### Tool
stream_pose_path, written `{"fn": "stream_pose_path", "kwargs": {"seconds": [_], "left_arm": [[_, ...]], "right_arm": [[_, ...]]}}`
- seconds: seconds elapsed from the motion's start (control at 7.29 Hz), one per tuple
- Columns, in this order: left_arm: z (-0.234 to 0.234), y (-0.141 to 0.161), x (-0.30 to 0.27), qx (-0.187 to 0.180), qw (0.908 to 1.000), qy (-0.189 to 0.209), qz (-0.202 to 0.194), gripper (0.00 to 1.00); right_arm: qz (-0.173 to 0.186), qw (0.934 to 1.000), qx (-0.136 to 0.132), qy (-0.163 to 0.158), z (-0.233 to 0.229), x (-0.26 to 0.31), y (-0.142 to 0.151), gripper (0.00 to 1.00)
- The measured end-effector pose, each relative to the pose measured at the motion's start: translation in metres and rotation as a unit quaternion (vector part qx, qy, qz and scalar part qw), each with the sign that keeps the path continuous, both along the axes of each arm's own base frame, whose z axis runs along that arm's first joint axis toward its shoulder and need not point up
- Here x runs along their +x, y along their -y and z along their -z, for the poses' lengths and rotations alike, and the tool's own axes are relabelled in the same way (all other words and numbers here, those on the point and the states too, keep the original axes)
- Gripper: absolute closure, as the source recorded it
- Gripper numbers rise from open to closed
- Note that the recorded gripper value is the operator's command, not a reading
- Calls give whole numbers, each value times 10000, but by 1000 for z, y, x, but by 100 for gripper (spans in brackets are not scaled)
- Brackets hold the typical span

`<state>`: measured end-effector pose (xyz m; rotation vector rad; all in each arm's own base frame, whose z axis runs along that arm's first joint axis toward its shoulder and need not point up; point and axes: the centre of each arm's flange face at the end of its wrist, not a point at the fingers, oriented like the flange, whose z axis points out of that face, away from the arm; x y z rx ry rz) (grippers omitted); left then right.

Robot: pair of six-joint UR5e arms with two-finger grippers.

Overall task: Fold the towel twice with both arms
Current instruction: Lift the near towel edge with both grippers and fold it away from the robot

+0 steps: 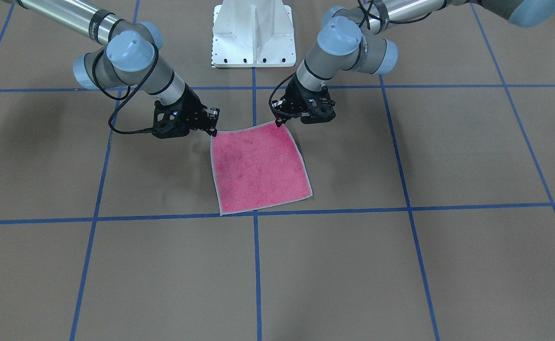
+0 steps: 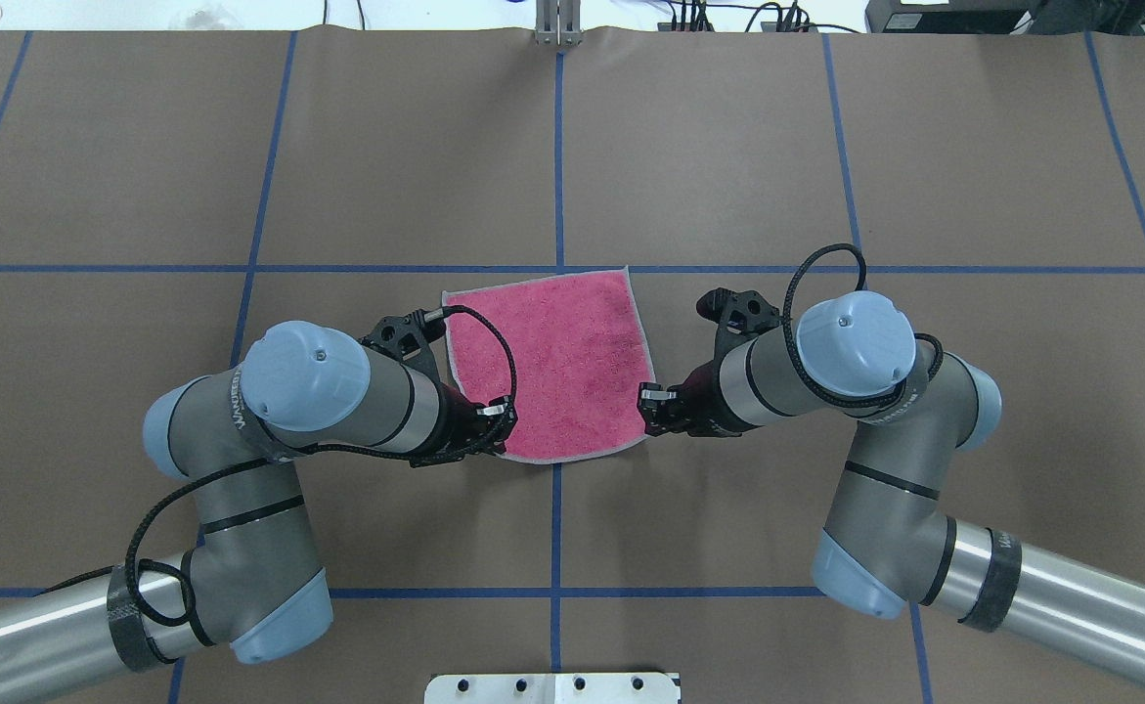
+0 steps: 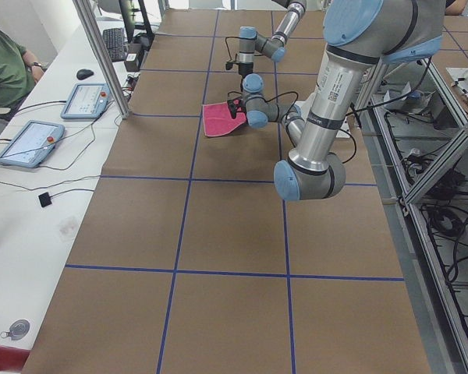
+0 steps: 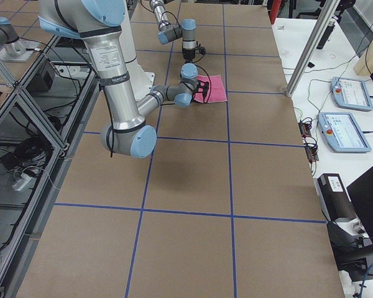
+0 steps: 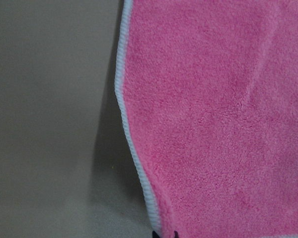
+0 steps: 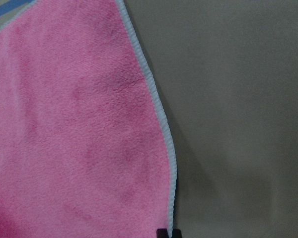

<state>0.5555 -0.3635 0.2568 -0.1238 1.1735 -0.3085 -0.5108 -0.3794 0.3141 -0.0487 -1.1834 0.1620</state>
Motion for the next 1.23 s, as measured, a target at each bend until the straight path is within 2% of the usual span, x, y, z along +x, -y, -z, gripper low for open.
{"fn": "stream_pose_path", "kwargs": {"seconds": [0.14, 0.41, 0.55, 0.96, 1.23], "left_arm": [[0, 0, -1, 5, 10000, -6, -8, 100], [2, -1, -2, 19, 10000, -27, -44, 100], [4, -1, -4, 16, 10000, -48, -66, 100], [12, 15, -20, 44, 9999, -135, 80, 100], [11, 33, -32, 31, 9996, -129, 254, 100]], "right_arm": [[-1, 10000, -11, 98, 9, 5, -6, 100], [-70, 9991, -295, 303, 27, 13, -18, 100], [-77, 9987, -354, 366, 33, 15, -22, 100], [-98, 9984, -395, 388, 34, 18, -22, 100], [-233, 9982, -394, 388, 34, 25, -10, 100]]}}
